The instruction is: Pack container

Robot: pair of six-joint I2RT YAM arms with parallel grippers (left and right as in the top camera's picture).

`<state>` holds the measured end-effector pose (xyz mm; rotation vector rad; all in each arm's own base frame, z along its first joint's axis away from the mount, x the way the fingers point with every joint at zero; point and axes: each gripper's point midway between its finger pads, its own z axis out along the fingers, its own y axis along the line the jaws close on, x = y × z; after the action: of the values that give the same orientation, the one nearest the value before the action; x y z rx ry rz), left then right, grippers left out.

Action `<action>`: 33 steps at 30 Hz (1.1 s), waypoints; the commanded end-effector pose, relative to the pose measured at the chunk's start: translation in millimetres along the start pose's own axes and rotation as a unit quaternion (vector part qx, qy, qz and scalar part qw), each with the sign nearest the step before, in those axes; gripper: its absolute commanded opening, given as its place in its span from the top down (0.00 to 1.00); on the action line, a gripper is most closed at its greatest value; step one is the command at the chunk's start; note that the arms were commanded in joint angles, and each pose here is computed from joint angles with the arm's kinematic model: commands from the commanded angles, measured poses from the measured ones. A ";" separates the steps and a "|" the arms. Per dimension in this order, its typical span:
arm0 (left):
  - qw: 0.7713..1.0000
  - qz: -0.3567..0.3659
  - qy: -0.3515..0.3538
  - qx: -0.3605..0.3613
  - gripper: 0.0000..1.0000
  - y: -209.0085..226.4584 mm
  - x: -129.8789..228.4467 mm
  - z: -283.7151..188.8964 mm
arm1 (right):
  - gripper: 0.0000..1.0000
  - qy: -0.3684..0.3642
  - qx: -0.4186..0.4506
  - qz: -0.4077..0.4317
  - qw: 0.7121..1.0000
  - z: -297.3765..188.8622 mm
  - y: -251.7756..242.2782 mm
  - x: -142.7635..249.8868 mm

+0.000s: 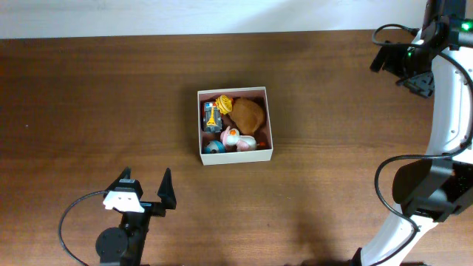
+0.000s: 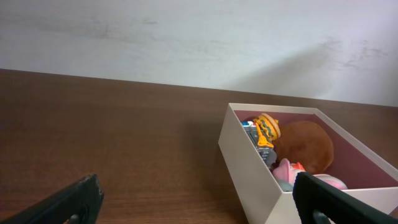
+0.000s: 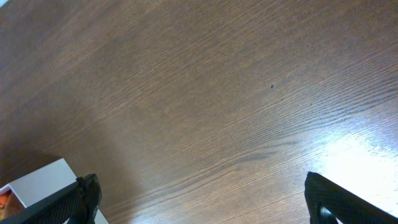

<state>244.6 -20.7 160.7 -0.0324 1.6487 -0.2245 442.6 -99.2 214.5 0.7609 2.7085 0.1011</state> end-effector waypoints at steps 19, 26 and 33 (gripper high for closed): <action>1.000 0.010 -0.003 -0.001 0.00 0.4 1.0 0.0 | 0.01 -0.242 -0.084 -0.175 0.951 -230.7 60.2 87.0; 1.000 0.010 -0.003 -0.001 0.00 0.4 1.0 0.0 | 0.01 -0.270 -0.098 -0.177 0.941 -230.9 20.5 152.1; 1.000 0.010 -0.003 -0.001 0.00 0.4 1.0 0.0 | 0.01 -0.432 -0.184 -0.191 0.862 -203.8 26.3 166.0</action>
<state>244.6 -20.6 161.0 -0.0307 1.6475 -0.2224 261.6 5.6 392.2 0.1442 1.8691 0.1194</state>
